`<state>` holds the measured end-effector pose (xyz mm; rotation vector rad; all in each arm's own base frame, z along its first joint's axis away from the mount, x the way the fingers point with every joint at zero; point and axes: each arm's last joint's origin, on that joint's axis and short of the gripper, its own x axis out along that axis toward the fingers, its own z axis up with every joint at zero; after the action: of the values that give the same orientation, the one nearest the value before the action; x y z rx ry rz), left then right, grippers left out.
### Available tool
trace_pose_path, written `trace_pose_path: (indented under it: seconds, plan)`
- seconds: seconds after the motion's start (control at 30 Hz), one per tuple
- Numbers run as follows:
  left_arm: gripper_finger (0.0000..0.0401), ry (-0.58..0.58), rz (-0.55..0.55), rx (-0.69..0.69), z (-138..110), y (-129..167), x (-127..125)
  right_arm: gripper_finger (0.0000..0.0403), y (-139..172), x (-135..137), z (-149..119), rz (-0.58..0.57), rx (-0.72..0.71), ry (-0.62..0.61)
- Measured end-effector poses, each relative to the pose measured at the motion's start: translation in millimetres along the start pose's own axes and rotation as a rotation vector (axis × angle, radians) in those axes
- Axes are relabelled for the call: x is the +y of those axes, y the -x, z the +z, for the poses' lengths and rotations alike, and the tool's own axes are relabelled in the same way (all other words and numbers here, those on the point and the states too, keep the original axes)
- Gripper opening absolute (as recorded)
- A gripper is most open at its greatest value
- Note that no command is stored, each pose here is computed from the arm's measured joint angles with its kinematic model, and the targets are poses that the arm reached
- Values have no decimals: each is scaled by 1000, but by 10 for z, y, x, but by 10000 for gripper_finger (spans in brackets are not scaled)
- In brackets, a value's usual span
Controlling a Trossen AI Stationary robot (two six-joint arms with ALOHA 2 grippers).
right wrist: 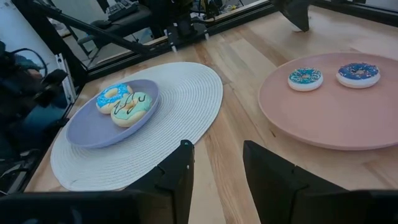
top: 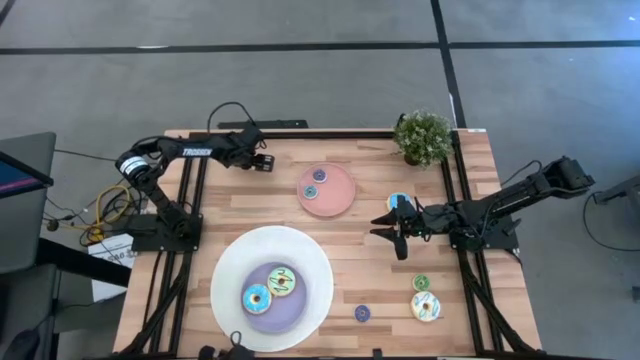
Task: Pick & Place donuts
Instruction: Put the small white donut on the pink plate
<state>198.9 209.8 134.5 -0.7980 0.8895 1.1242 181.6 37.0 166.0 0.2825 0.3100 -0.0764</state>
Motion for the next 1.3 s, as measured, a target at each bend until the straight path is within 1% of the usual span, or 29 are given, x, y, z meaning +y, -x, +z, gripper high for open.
trace_pose_path:
  seconds: [0.13,0.27,0.43,0.53,0.6,0.7,0.87,0.97,1.13,1.3]
  plan:
    - [190,-45,-127,1,4,51,-191,129,0,0,0,0,0,0]
    - [190,-112,-202,-36,36,177,-467,129,0,0,0,0,0,0]
    - [190,-235,-326,-144,66,437,-930,129,0,-1,0,-1,0,0]
    - [190,-352,-399,-222,7,609,-1243,129,0,-1,0,0,0,0]
    - [190,-431,-412,-262,-46,667,-1446,129,-1,-1,0,-1,0,0]
    - [190,-527,-424,-260,-117,655,-1730,129,-1,-2,0,-2,0,5]
    - [190,-585,-398,-206,-141,525,-2093,129,-1,-3,1,-4,-2,8]
    - [190,-597,-381,-181,-109,415,-2239,129,-1,-3,2,-4,-2,8]
    - [190,-606,-361,-151,-86,231,-2390,129,-1,-3,1,-5,-2,8]
    - [190,-620,-391,-127,-70,106,-2469,129,-1,-3,1,-5,-1,9]
